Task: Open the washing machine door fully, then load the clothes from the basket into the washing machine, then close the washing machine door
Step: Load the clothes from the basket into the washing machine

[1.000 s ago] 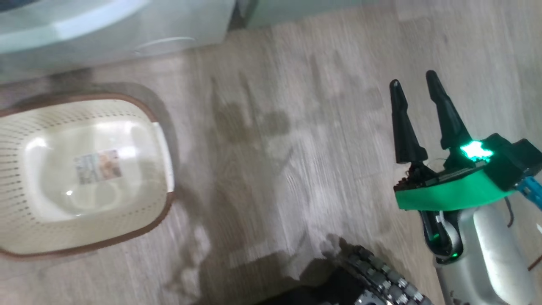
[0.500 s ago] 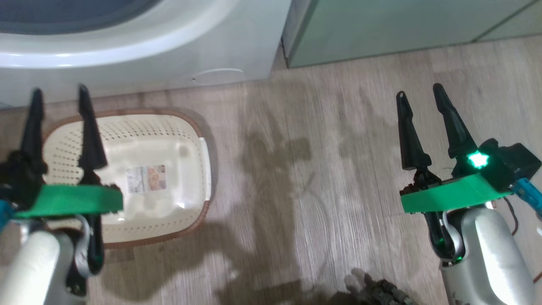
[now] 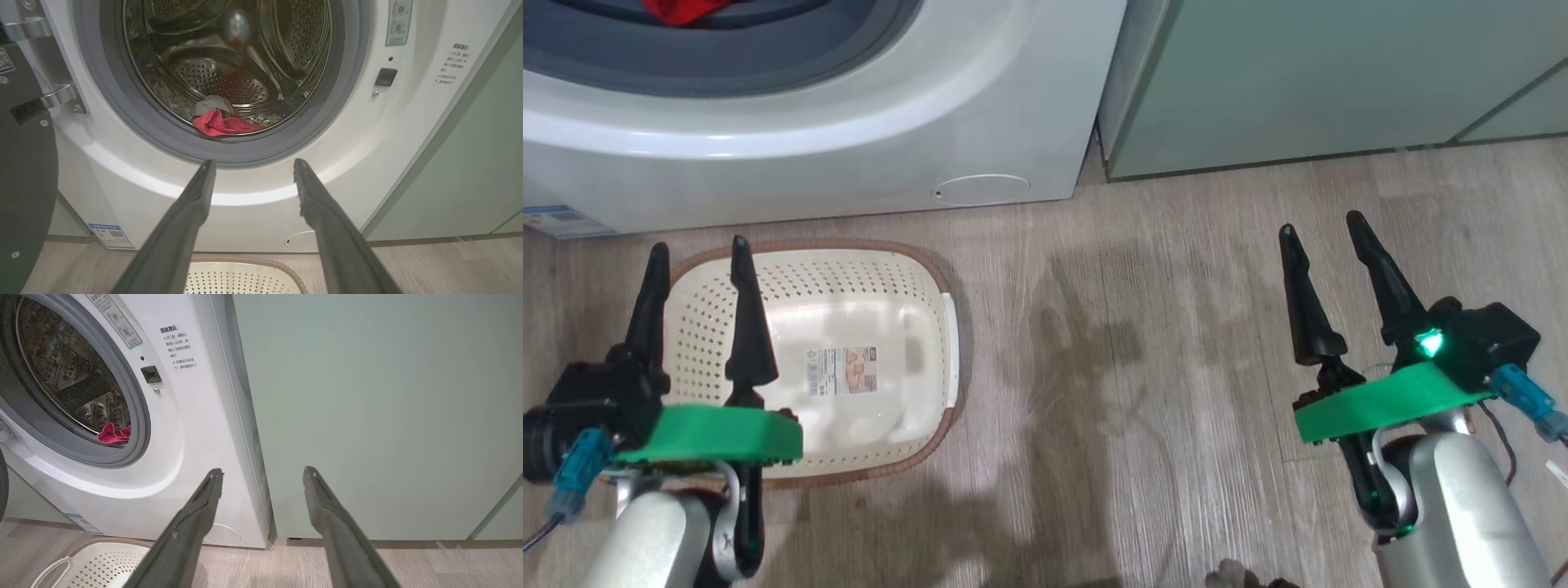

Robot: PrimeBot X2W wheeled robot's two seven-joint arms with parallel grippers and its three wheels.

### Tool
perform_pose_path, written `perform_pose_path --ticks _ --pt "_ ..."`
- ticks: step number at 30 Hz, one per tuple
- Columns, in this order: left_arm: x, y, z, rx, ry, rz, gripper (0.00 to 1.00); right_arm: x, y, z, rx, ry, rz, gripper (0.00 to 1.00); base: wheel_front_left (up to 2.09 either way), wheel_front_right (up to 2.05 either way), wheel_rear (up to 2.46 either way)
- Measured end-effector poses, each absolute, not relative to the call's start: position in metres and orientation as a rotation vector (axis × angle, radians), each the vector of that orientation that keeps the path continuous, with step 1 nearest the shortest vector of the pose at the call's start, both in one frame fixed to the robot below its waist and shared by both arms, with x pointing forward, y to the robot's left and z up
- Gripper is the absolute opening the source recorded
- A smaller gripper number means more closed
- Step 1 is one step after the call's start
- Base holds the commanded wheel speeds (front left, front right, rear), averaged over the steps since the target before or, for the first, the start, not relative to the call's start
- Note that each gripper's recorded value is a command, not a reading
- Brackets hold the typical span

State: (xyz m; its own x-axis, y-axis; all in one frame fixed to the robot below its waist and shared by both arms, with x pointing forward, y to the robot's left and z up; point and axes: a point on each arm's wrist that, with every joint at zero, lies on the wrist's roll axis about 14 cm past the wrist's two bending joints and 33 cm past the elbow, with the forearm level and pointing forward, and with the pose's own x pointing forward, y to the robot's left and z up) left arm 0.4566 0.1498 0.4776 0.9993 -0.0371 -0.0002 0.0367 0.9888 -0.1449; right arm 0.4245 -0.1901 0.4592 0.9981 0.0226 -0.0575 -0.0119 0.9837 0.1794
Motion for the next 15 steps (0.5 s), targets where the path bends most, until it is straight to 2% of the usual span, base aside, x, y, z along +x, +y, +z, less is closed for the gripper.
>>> perform_pose_path --ticks 15 --pt "0.4506 0.1475 0.4766 -0.15 0.01 -0.048 1.0 0.4198 -0.1859 0.4633 0.171 0.062 0.031 1.0 0.0 0.0 0.0"
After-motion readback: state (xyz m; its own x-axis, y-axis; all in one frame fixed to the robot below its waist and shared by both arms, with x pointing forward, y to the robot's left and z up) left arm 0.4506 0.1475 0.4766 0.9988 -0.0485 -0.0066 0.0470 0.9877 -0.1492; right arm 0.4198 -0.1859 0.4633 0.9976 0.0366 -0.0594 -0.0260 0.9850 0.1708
